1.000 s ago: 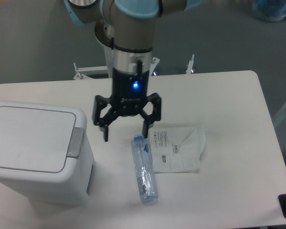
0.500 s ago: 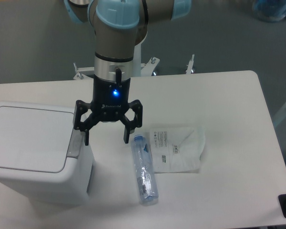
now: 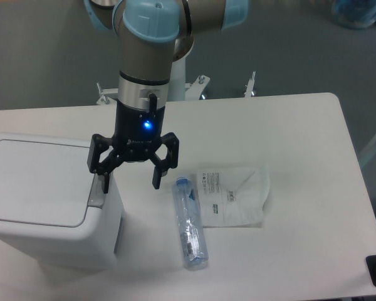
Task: Open the trash can
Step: 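Lower the gripper finger onto the lid's hinged edge and press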
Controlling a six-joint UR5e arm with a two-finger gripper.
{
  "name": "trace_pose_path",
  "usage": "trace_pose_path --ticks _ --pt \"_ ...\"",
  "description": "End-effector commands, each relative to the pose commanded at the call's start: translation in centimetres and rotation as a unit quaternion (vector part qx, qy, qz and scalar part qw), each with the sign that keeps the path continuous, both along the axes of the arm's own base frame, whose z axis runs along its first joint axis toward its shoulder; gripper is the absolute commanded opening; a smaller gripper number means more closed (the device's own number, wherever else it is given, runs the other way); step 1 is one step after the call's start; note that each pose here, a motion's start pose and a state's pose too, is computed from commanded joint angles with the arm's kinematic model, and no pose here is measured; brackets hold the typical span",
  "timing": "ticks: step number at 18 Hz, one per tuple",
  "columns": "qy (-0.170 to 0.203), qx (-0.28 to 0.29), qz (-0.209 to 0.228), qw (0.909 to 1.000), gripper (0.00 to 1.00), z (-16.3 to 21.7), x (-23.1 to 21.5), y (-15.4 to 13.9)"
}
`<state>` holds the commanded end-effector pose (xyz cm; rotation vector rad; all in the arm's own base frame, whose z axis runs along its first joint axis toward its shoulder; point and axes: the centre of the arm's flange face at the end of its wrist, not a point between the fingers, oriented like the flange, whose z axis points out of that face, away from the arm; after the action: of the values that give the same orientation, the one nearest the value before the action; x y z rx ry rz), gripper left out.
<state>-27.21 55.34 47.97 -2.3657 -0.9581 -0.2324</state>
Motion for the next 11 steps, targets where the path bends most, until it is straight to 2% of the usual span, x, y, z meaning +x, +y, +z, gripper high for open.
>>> trace_pose_path --ticks 11 --pt "-0.003 -0.004 -0.001 1.0 1.0 -0.63 -0.18 0.2"
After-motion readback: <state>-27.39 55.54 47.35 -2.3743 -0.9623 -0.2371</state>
